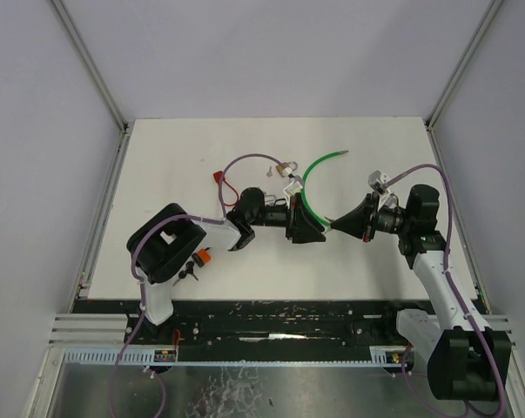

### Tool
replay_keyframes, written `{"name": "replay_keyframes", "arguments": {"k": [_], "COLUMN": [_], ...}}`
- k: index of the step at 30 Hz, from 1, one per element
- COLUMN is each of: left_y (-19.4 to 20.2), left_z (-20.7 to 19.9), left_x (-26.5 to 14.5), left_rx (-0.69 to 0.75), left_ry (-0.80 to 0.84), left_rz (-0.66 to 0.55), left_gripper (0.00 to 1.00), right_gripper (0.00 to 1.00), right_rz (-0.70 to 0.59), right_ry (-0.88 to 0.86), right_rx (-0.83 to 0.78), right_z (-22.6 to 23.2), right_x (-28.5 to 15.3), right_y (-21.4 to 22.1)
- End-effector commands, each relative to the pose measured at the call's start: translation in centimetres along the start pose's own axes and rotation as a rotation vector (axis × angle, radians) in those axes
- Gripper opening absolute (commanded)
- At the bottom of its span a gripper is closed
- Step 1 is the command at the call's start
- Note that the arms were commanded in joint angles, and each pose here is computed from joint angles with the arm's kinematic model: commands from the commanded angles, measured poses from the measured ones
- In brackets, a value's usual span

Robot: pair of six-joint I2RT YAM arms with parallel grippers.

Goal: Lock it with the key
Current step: Place the key at the center of the board.

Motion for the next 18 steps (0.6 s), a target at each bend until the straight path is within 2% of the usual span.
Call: {"name": "replay_keyframes", "arguments": {"k": [1, 13, 18], "left_y": [-1.2, -1.2, -1.0], "left_z": [-0.8, -1.4, -1.3], "left_x": [0.5, 0.5, 0.8], "left_rx": [0.047, 0.027, 0.019], "left_ry": [0.065, 0.127, 0.127], "left_rz": [-0.028, -0.033, -0.017], "left_gripper": [0.49, 0.5, 0.45], "right_gripper": [0.0, 0.0, 0.0], "right_rz": [-0.006, 0.017, 0.029], "right_ry": [-0.025, -0.028, -0.037], "right_rx": [-0.018, -0.027, -0.041], "right_z": [-0.1, -0.7, -0.7], "right_x": [0.1, 0.7, 1.2], "right_y": [0.0, 1.3, 1.8]}}
Point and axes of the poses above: each gripper's point midway between its finger pads, its own x axis out along the fingers, its own z axis along the line the jaws close on, y = z × x, the point moved 6 cm from there along -x, back along the fingers, and after that the axes turned 7 degrees about x, right-handed, at the moved point
